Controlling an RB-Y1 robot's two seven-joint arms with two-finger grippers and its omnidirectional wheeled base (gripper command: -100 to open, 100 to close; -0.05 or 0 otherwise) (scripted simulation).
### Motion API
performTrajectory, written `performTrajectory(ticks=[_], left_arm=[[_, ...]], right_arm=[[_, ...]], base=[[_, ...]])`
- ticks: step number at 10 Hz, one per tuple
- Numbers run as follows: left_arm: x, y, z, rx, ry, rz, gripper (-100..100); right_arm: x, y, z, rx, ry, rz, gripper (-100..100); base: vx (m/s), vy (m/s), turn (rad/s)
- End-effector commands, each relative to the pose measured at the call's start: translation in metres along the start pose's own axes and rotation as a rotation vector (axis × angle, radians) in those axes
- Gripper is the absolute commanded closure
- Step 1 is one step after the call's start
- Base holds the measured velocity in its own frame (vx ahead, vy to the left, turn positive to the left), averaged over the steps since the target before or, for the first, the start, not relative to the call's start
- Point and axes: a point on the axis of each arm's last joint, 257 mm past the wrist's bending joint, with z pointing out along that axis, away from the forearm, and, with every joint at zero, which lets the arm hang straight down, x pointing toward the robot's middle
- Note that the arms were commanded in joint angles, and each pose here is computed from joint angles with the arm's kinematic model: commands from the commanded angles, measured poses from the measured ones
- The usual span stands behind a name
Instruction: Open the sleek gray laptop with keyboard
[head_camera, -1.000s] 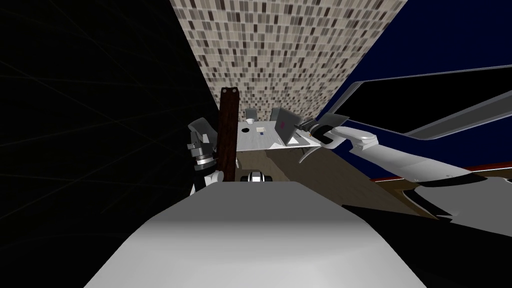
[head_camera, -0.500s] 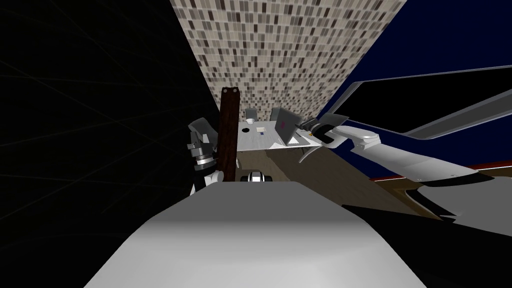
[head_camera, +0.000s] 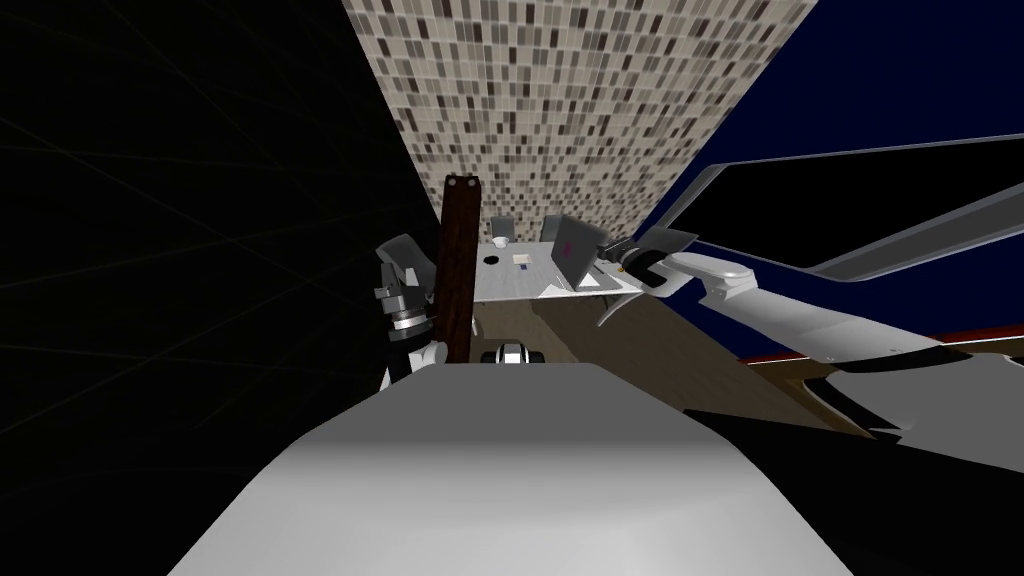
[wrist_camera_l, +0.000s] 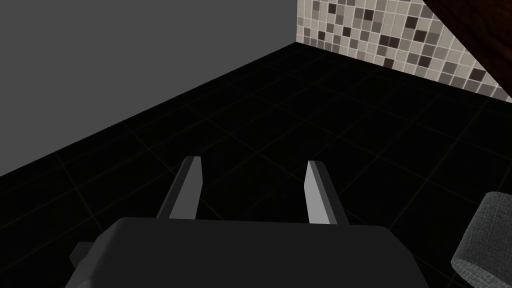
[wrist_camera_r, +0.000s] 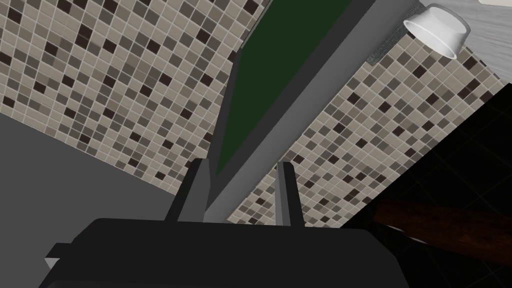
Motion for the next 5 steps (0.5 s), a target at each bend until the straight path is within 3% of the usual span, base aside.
performTrajectory(ticks=[1, 4, 5], left_arm=[[0.000, 0.000, 0.000, 0.000, 0.000, 0.000, 0], [0.000, 0.000, 0.000, 0.000, 0.000, 0.000, 0], [0.000, 0.000, 0.000, 0.000, 0.000, 0.000, 0]], right_arm=[[0.010, -0.004, 0.004, 0.005, 0.001, 0.149, 100], [0.021, -0.005, 0.008, 0.009, -0.001, 0.307, 100], [0.017, -0.004, 0.007, 0.006, -0.003, 0.275, 100]], base=[[-0.013, -0.169, 0.043], [-0.024, -0.188, 0.038], [-0.009, -0.090, 0.019]])
